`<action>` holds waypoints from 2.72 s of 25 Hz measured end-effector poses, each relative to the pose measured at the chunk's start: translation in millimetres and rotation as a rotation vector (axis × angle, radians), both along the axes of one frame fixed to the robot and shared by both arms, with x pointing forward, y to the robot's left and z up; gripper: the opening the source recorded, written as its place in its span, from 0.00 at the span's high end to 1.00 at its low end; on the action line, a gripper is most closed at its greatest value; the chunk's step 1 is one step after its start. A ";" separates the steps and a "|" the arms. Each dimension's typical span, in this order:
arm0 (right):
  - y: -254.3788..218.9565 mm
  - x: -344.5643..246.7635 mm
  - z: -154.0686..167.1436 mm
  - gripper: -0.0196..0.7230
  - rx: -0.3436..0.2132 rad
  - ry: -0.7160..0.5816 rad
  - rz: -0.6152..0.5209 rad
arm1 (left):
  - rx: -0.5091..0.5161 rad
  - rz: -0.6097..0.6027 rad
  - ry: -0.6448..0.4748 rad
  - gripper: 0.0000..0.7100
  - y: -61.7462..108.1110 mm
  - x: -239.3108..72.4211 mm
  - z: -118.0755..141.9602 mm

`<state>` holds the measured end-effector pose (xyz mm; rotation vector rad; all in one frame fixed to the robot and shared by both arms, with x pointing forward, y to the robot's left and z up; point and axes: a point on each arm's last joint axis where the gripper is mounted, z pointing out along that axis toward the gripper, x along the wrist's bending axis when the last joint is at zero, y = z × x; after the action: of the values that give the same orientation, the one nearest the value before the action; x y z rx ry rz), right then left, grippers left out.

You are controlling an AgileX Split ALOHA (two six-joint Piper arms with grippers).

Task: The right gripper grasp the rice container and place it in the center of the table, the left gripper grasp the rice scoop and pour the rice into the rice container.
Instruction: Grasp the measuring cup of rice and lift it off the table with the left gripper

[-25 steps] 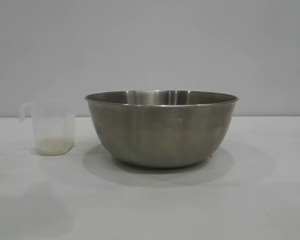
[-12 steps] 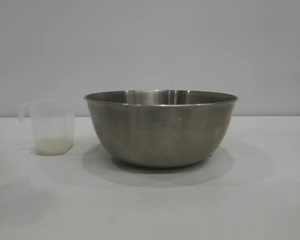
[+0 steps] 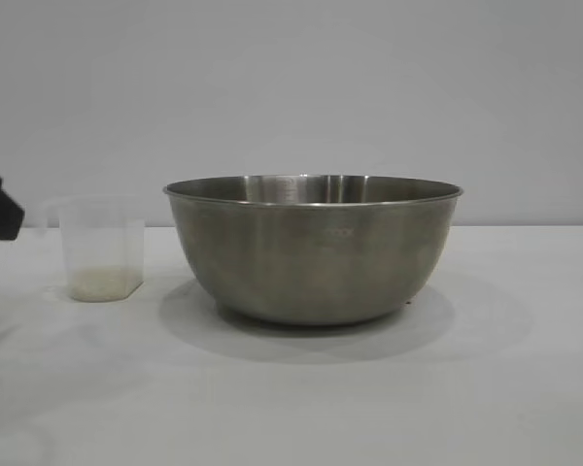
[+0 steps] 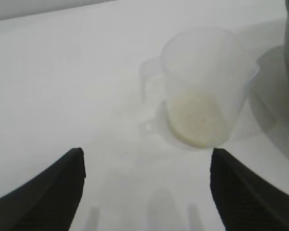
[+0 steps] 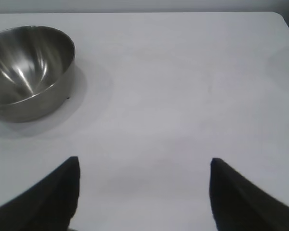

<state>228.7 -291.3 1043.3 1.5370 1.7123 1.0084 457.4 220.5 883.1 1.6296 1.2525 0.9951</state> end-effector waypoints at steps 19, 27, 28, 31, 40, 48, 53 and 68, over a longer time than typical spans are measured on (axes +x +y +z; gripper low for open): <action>0.0 0.0 0.0 0.33 0.000 0.000 0.000 | 0.032 0.111 -0.040 0.29 -1.5 25.4 -1.4; 0.0 0.0 0.0 0.33 0.000 0.000 0.000 | 0.069 0.117 -0.039 0.29 -3.1 31.6 -5.8; 0.0 0.0 0.0 0.33 0.000 0.000 0.000 | 0.078 0.113 -0.040 0.29 -3.7 32.8 -6.5; 0.0 0.0 0.0 0.33 0.000 0.000 0.000 | 0.086 0.115 -0.036 0.29 -4.4 36.9 -9.7; 0.0 0.0 0.0 0.33 0.000 0.000 0.000 | 0.064 0.121 -0.047 0.29 9.2 54.0 -12.4; 0.0 0.0 0.0 0.33 0.000 0.000 0.000 | 0.066 0.102 -0.047 0.29 9.6 54.1 -12.7; 0.0 0.0 0.0 0.33 0.000 0.000 0.000 | 0.074 0.056 -0.040 0.29 6.5 52.2 -14.7; 0.0 0.0 0.0 0.33 0.000 0.000 0.000 | 0.088 0.033 -0.014 0.29 1.8 59.9 -29.7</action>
<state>228.7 -291.3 1043.3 1.5370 1.7123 1.0084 517.3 222.3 853.3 1.6707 1.2459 1.0936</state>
